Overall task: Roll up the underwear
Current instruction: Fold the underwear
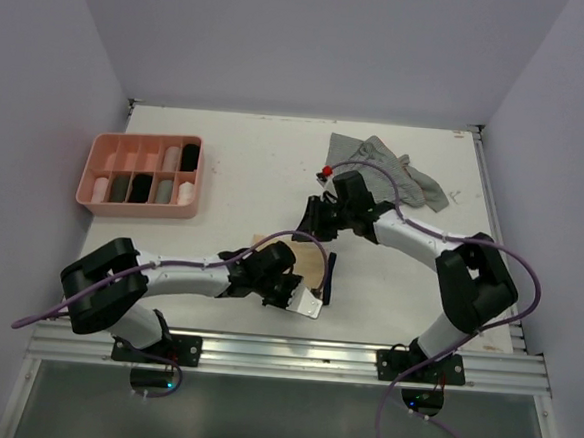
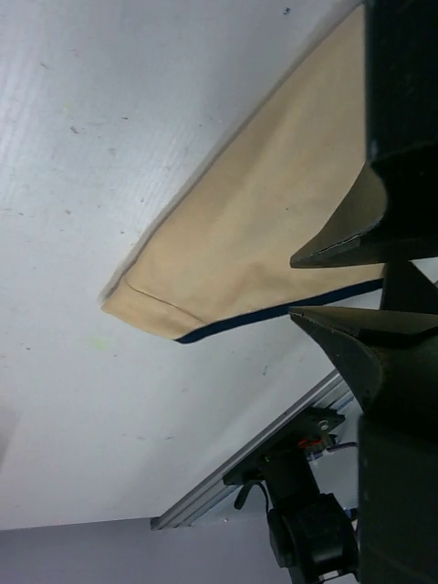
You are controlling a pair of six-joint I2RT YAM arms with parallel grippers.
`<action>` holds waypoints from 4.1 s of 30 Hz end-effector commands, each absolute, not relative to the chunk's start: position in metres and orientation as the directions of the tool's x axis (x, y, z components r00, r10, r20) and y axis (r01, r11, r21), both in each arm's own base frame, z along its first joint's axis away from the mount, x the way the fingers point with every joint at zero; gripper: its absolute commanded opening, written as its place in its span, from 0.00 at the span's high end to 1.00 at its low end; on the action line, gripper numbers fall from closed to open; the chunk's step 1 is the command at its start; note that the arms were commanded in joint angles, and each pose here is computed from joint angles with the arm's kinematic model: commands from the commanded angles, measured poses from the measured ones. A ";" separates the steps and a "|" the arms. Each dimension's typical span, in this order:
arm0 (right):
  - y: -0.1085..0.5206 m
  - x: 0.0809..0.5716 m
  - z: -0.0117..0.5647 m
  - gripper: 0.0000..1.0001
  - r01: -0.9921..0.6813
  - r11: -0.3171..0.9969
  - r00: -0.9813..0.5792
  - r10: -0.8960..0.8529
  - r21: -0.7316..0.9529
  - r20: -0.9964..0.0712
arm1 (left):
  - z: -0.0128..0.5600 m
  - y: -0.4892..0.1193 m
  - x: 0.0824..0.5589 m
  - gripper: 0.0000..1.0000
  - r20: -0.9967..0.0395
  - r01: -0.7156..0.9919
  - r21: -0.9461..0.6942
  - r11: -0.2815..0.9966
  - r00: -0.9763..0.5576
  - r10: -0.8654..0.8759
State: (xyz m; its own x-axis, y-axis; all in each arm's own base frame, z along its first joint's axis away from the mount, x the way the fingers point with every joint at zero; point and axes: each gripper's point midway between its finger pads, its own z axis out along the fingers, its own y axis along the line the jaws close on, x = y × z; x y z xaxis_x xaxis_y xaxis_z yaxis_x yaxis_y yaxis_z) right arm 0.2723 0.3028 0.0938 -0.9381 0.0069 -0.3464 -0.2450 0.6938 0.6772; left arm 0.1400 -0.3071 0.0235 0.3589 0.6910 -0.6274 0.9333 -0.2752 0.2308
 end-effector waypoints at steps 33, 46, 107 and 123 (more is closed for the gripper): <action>0.306 0.294 0.034 0.80 -0.272 0.736 -0.954 -0.120 0.620 -0.276 | 0.076 -0.335 0.246 1.00 -0.692 0.959 0.271 -0.077 0.250 0.677; 0.311 0.291 0.031 0.89 -0.248 0.724 -0.964 -0.120 0.644 -0.237 | 0.080 -0.337 0.276 1.00 -0.686 0.935 0.356 -0.007 0.266 0.677; 0.236 0.389 0.107 0.86 -0.120 0.813 -0.918 0.128 0.570 -0.375 | 0.018 -0.325 0.316 1.00 -0.619 0.935 0.351 0.044 0.197 0.761; 0.213 0.307 0.105 0.98 0.039 0.692 -0.923 0.301 0.721 -0.239 | 0.008 -0.321 0.328 0.97 -0.660 0.991 0.103 0.083 0.006 0.752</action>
